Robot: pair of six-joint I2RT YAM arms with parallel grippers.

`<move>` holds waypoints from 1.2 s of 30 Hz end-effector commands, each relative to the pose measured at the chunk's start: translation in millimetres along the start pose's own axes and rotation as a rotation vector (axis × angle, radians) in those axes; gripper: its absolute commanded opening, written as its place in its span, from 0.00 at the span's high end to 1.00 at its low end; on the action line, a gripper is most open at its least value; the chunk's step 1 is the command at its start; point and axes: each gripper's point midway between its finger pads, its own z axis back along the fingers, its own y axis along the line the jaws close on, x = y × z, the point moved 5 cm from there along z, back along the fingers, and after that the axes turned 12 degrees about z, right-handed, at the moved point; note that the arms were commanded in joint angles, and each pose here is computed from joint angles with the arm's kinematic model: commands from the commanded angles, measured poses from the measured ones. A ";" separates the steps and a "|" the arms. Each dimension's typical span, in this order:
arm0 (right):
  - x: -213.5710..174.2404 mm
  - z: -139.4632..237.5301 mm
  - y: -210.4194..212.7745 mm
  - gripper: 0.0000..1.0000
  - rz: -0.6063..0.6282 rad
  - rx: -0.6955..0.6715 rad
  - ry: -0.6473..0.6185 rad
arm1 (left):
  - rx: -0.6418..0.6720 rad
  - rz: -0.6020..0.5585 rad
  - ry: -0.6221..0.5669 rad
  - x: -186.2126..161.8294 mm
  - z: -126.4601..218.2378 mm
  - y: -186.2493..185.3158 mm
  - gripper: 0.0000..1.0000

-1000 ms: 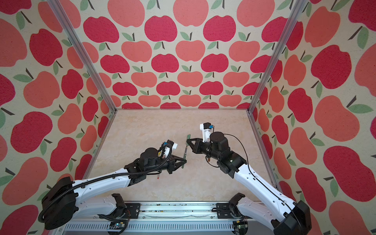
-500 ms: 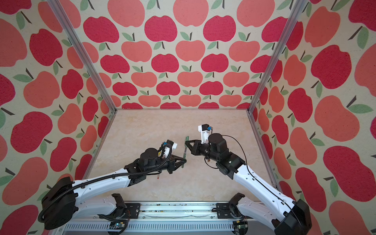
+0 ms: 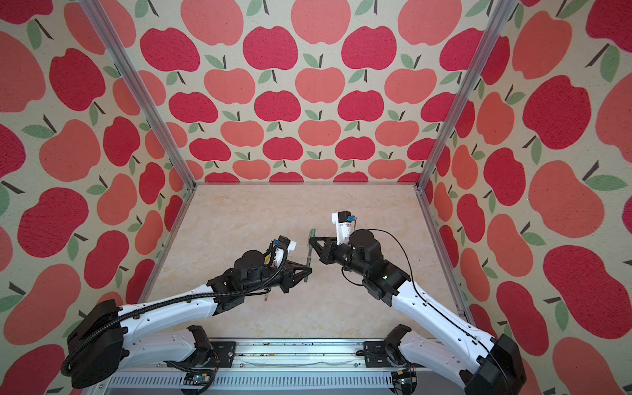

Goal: Insert the pens into the pen caps
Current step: 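Lower the green cap down onto the pen tip with the right gripper, then push the green cap further down the pen with the right gripper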

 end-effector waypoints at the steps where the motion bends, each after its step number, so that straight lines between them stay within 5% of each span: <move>1: -22.4 -0.5 1.2 0.88 0.045 0.044 0.057 | -0.038 -0.063 -0.119 23.4 8.6 -14.9 1.00; 36: -57.9 -13.0 -5.8 0.90 0.002 0.124 0.123 | -0.087 -0.162 -0.243 43.5 24.7 -29.3 1.00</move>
